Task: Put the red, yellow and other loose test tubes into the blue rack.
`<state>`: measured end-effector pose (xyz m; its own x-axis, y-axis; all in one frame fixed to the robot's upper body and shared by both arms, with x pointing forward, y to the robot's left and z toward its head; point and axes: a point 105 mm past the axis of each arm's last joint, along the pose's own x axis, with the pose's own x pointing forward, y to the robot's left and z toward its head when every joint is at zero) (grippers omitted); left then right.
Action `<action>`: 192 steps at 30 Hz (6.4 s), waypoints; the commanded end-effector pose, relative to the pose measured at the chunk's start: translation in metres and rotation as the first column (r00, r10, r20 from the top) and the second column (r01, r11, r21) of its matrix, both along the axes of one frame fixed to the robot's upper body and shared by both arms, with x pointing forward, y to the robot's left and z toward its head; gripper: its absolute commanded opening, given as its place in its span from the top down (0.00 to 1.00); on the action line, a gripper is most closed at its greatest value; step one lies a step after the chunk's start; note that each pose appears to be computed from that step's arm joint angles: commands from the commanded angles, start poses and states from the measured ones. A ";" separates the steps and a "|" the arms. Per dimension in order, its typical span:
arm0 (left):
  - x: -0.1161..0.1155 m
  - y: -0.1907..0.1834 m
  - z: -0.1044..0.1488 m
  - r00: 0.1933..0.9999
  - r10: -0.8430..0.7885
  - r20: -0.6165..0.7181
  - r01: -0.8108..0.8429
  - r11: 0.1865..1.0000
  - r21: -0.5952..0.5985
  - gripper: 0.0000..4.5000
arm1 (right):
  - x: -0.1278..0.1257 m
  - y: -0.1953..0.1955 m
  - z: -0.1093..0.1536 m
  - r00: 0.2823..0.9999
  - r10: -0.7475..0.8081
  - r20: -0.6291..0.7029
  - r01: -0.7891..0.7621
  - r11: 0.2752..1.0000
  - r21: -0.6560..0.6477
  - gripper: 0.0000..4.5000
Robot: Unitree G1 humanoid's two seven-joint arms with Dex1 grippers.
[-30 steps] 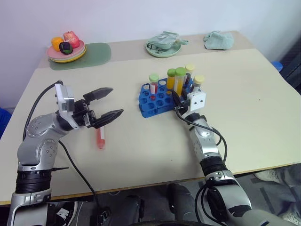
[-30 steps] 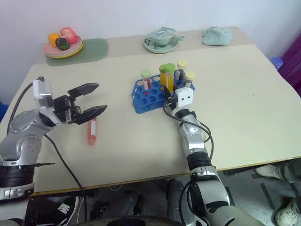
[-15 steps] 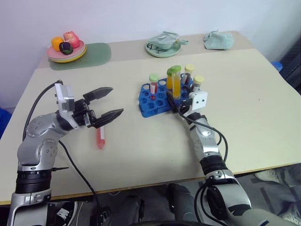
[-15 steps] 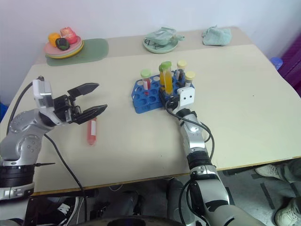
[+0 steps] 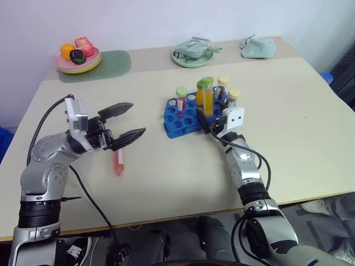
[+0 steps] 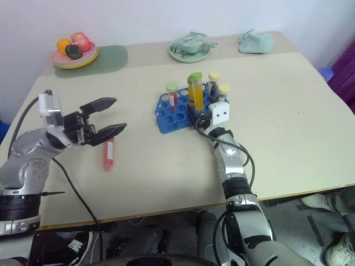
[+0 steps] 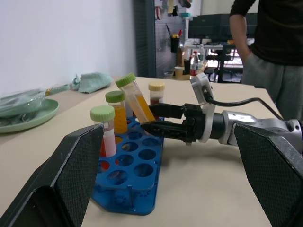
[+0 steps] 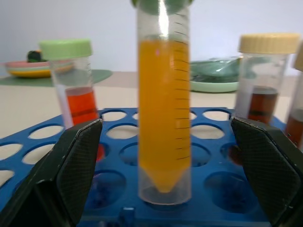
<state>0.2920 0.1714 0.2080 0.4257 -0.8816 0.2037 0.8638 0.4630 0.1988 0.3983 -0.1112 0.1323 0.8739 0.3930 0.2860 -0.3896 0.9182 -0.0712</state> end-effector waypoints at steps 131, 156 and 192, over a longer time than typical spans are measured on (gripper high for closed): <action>-0.007 -0.005 0.012 0.999 -0.019 0.045 0.019 1.000 -0.002 0.00 | -0.010 -0.005 0.031 0.997 0.006 -0.083 0.009 0.985 0.174 0.81; -0.005 -0.006 0.011 0.999 -0.025 0.042 0.025 1.000 -0.001 0.00 | -0.020 0.000 0.024 1.000 0.007 -0.001 -0.007 0.992 0.124 0.81; -0.007 0.009 0.007 0.999 0.049 -0.016 -0.049 0.998 0.046 0.00 | -0.103 -0.040 0.066 0.911 0.412 -0.019 -0.411 0.903 -0.126 0.01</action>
